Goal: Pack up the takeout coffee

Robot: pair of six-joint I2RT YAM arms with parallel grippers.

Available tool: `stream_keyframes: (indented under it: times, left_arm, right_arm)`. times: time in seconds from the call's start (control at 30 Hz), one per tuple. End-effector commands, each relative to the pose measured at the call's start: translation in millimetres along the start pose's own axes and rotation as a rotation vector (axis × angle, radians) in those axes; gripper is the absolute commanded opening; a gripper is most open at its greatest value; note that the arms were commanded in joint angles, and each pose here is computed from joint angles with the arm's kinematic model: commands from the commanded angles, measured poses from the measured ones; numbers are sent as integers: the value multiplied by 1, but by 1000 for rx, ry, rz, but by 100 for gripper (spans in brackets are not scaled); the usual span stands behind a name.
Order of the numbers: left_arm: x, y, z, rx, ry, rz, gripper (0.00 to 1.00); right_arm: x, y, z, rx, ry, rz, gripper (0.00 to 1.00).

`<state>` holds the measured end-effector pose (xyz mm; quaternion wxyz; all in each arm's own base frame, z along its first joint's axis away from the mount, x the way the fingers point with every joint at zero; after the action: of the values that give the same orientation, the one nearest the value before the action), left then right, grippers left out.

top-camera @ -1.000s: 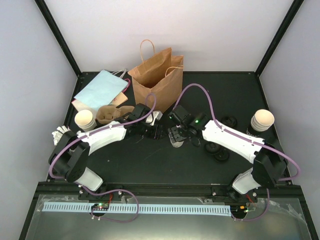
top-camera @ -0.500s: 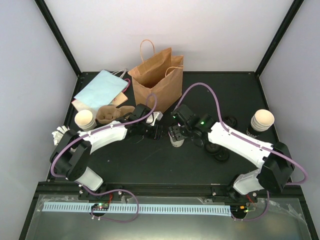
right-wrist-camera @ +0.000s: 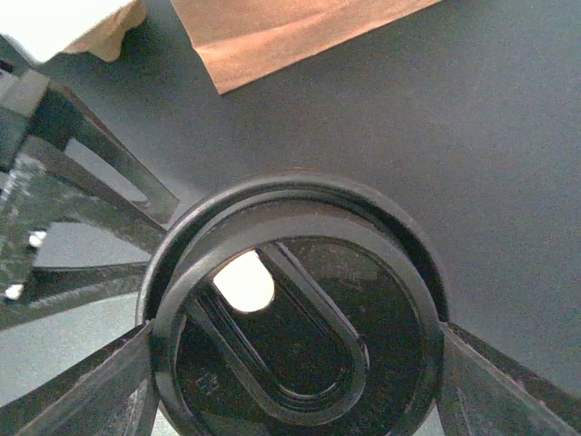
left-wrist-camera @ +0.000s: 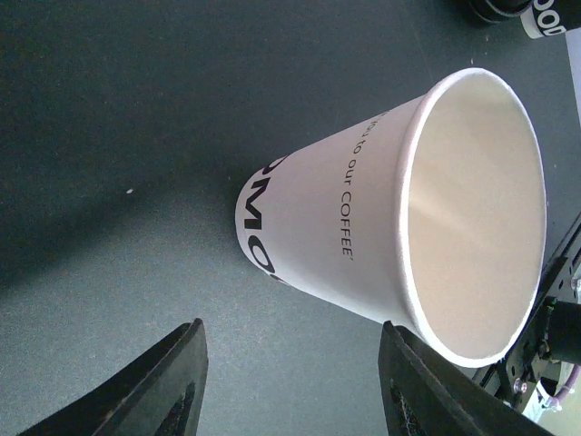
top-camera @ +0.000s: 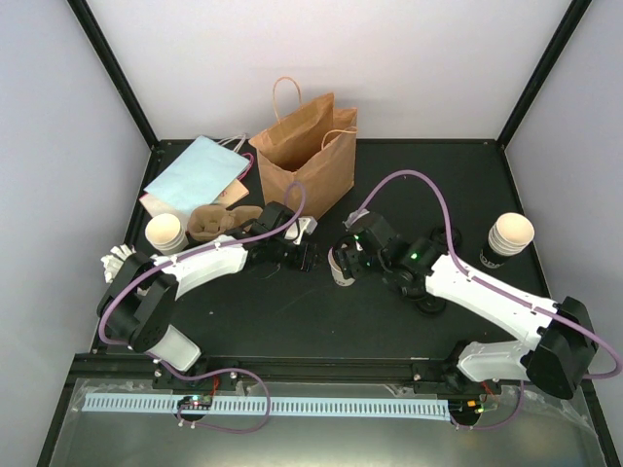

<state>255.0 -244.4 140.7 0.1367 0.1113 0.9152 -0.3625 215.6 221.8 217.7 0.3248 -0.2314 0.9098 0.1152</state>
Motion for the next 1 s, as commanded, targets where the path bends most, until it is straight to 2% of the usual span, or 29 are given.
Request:
stream_keyframes:
  times: [0.0, 0.53, 0.97]
  left_arm:
    - [-10, -5, 0, 29, -21, 10, 54]
    - [-11, -5, 2, 32, -18, 8, 54]
    - [-12, -6, 2, 30, -17, 6, 54]
  right_arm:
    - [1, 2, 6, -14, -28, -27, 79]
    - [5, 0, 12, -1, -58, -37, 78]
    - [9, -1, 21, 27, -25, -47, 78]
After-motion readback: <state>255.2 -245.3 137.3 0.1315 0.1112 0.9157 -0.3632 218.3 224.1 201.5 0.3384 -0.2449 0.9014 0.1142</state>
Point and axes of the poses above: each gripper's point midway between its finger pads, its own z axis out along the fingers, its own y axis along the line the jaws close on, x = y × z, the point moved 6 cm from there along -z, back along the fingers, and after that the axes turned 4 degrees about -z, right-handed, at the moved point
